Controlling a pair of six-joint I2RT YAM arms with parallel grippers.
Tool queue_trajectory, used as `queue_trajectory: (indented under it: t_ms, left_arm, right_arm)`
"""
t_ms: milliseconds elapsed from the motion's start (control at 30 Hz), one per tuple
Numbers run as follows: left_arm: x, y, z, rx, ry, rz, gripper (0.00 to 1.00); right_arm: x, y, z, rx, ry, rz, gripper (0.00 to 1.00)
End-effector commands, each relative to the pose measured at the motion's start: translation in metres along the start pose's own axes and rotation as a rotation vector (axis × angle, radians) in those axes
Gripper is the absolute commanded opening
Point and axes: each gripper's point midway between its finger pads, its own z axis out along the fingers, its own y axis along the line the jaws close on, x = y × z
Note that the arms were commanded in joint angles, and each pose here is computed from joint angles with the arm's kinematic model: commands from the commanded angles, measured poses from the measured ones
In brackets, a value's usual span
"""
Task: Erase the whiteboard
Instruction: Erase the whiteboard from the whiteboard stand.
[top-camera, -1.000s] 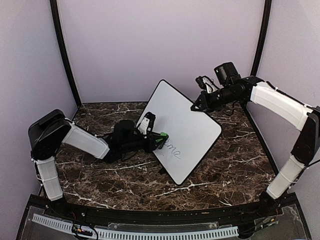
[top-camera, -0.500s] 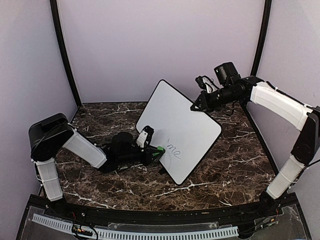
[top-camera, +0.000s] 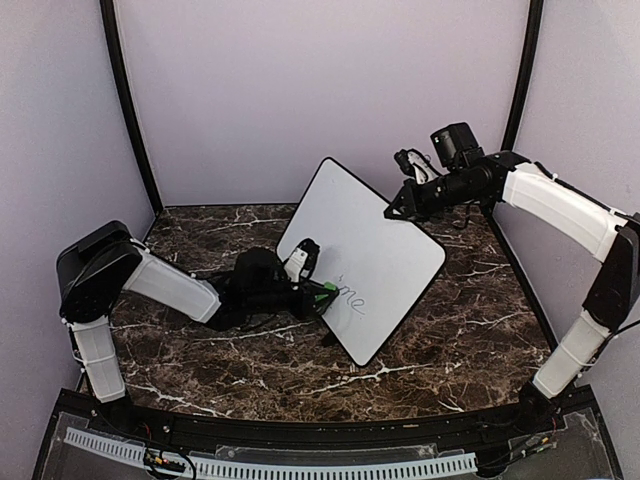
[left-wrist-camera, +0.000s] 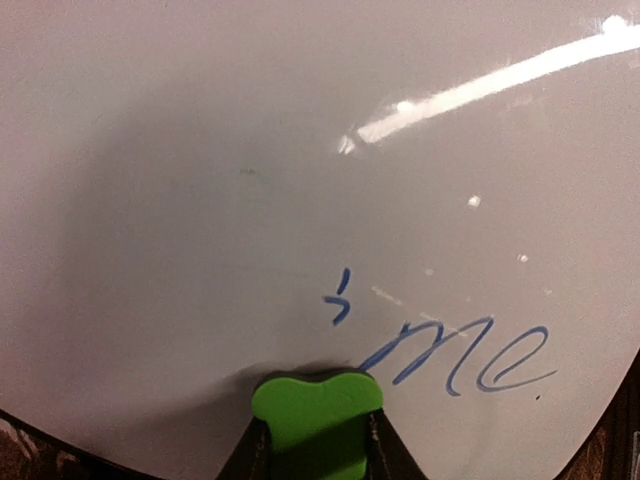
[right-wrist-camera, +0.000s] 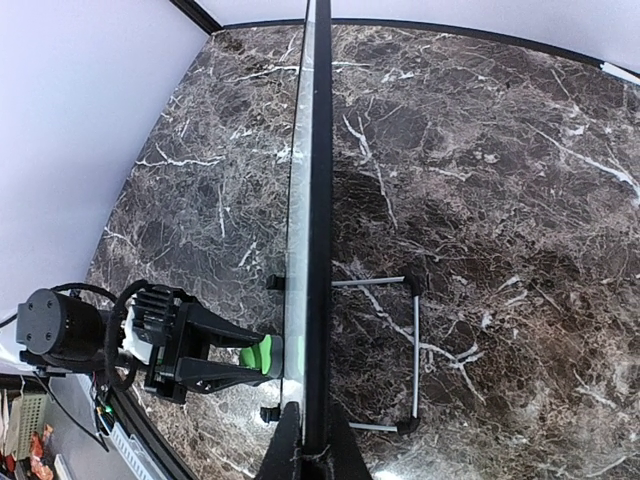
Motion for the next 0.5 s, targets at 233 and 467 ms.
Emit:
queue_trajectory:
  t_ms: [233, 467]
  left_arm:
    - [-0.046, 0.0, 0.022, -0.012, -0.049, 0.046, 0.0]
    - [-0.021, 0.0, 0.018, 0.014, -0.005, 0.023, 0.0]
  right_arm:
    - [0.047, 0.026, 0.023, -0.118, 0.169, -0.116, 0.0]
    - [0.047, 0.025, 0.024, -0.114, 0.171, -0.116, 0.0]
